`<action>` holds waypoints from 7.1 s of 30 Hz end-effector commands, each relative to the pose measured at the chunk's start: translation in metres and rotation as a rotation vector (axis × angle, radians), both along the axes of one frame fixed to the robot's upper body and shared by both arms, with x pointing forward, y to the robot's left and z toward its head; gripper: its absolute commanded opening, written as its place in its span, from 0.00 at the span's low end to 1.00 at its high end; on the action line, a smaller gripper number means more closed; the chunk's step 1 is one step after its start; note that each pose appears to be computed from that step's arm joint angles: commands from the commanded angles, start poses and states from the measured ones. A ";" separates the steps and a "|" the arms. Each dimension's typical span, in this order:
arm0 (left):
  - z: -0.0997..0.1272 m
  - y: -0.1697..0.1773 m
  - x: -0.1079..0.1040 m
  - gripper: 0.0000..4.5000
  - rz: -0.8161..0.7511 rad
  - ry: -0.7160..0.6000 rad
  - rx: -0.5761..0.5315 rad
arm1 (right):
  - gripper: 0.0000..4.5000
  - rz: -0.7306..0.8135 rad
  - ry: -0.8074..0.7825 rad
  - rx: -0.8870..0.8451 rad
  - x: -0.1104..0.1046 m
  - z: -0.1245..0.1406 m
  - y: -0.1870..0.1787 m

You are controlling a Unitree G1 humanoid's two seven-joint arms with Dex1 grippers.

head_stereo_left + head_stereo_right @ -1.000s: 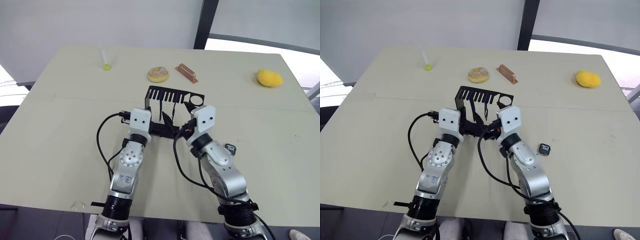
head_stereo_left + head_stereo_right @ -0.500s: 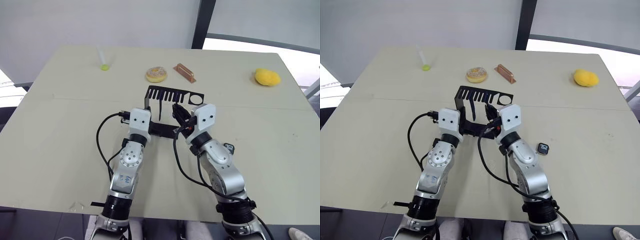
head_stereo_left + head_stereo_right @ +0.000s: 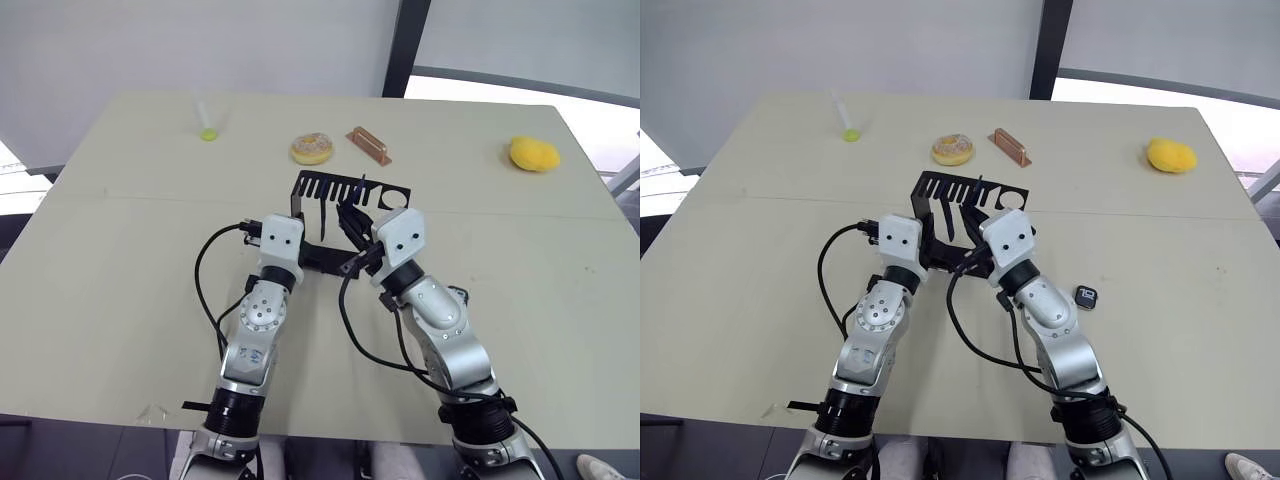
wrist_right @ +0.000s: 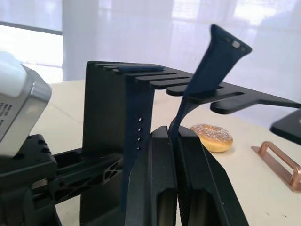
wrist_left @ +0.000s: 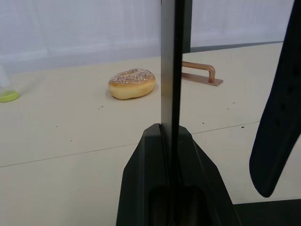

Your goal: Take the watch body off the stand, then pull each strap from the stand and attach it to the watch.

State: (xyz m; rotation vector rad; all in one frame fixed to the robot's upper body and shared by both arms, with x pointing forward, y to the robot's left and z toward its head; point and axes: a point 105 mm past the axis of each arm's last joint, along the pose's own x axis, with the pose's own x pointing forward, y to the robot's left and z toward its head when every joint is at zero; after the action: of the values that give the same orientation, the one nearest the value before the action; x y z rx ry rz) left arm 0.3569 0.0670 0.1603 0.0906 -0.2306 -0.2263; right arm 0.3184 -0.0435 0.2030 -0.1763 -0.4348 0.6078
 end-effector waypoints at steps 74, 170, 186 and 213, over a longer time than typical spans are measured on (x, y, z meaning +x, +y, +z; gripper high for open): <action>0.043 0.008 -0.126 0.61 -1.350 0.447 -0.404 | 0.00 1.060 0.704 0.216 -0.104 -0.020 0.004; 0.016 0.226 -0.107 0.00 -0.190 0.133 0.069 | 0.99 -0.676 0.376 -0.164 -0.149 -0.092 -0.319; 0.049 0.085 -0.104 0.00 -0.871 0.031 0.406 | 0.99 -0.545 0.434 0.081 -0.090 -0.076 -0.180; 0.033 0.037 -0.119 0.00 -1.297 0.098 0.588 | 0.99 -0.828 0.585 0.164 -0.045 -0.086 -0.132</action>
State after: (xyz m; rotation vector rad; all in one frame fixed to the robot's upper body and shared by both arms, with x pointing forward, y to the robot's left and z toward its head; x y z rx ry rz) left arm 0.2441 0.1088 0.1878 0.4954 -0.0534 -1.5607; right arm 0.2740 -0.1710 0.1111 0.0017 0.1916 -0.1642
